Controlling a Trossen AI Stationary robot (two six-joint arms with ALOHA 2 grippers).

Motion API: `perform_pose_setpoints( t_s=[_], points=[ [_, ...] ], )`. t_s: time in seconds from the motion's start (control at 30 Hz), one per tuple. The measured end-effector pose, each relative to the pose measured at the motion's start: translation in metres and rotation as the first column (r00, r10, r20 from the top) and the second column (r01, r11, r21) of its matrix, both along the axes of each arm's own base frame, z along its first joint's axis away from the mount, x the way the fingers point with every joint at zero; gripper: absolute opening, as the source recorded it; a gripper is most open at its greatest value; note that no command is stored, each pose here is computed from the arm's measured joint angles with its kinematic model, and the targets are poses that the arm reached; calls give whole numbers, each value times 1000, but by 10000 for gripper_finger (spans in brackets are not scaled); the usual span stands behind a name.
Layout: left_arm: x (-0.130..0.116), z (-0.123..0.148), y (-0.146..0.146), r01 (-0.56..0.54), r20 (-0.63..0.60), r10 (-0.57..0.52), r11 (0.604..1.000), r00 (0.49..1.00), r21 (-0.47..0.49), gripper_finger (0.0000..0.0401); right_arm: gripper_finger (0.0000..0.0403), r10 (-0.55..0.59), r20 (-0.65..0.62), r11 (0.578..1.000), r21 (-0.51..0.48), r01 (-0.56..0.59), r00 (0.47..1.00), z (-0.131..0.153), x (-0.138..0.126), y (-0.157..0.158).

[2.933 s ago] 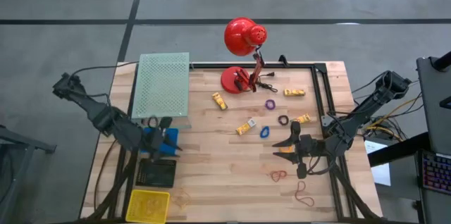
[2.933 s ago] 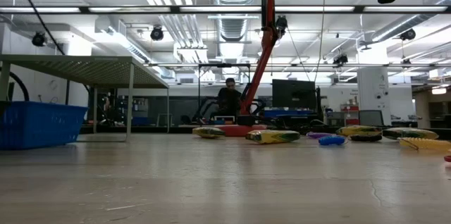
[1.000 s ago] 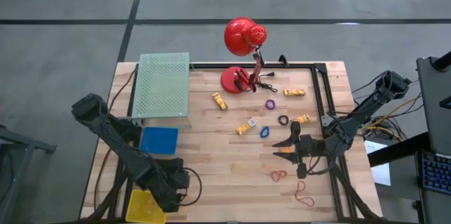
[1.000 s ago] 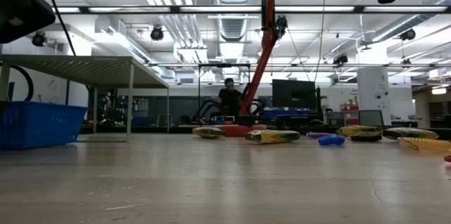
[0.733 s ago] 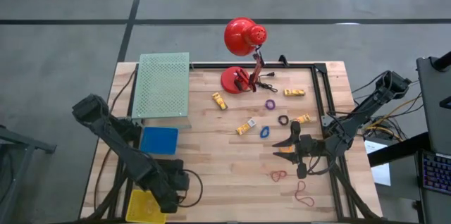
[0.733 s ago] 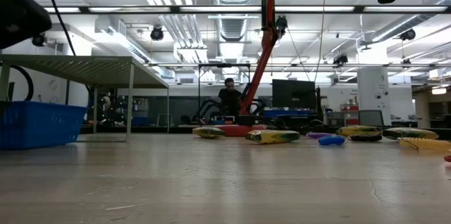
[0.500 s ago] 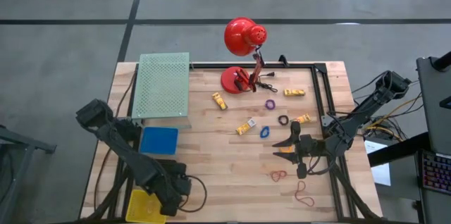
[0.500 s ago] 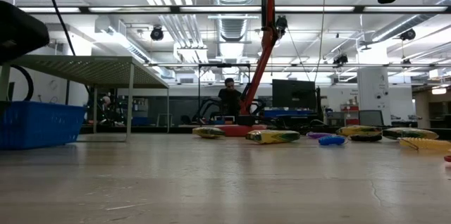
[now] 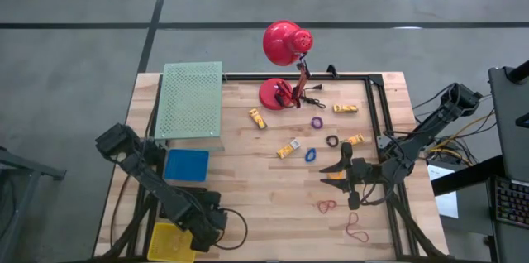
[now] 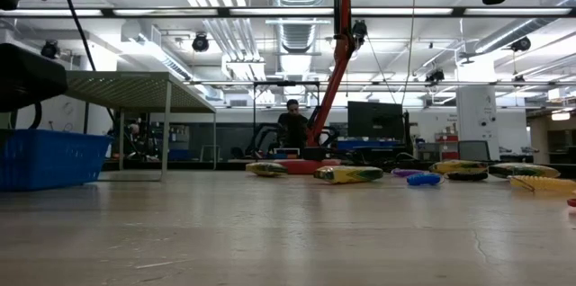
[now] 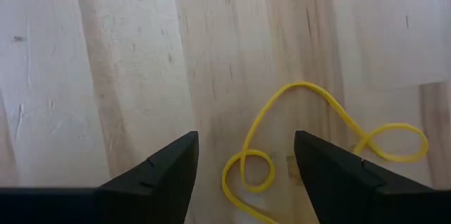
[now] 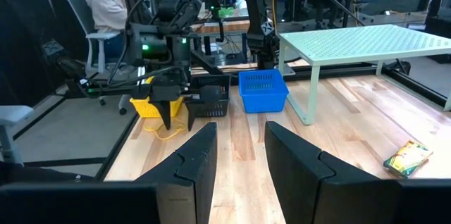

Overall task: Pick & Place Office Desk Supplies
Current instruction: Put the yellow rubber band into the yellow bin

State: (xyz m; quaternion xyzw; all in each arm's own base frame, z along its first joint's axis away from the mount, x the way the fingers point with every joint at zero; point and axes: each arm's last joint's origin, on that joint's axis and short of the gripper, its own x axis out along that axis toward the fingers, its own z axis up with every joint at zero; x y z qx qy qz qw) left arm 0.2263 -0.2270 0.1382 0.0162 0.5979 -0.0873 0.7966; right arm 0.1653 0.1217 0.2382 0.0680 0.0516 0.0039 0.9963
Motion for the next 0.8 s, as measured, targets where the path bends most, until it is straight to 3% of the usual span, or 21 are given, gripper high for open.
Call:
perform_pose_setpoints(
  t_s=[0.8],
  points=[
    [2, -10, -1, -28, 1, 28, 999, 1000, 34, 9, 116, -1, 0, 1000, 0, 1, 1000, 0, 0, 0]
  ],
)
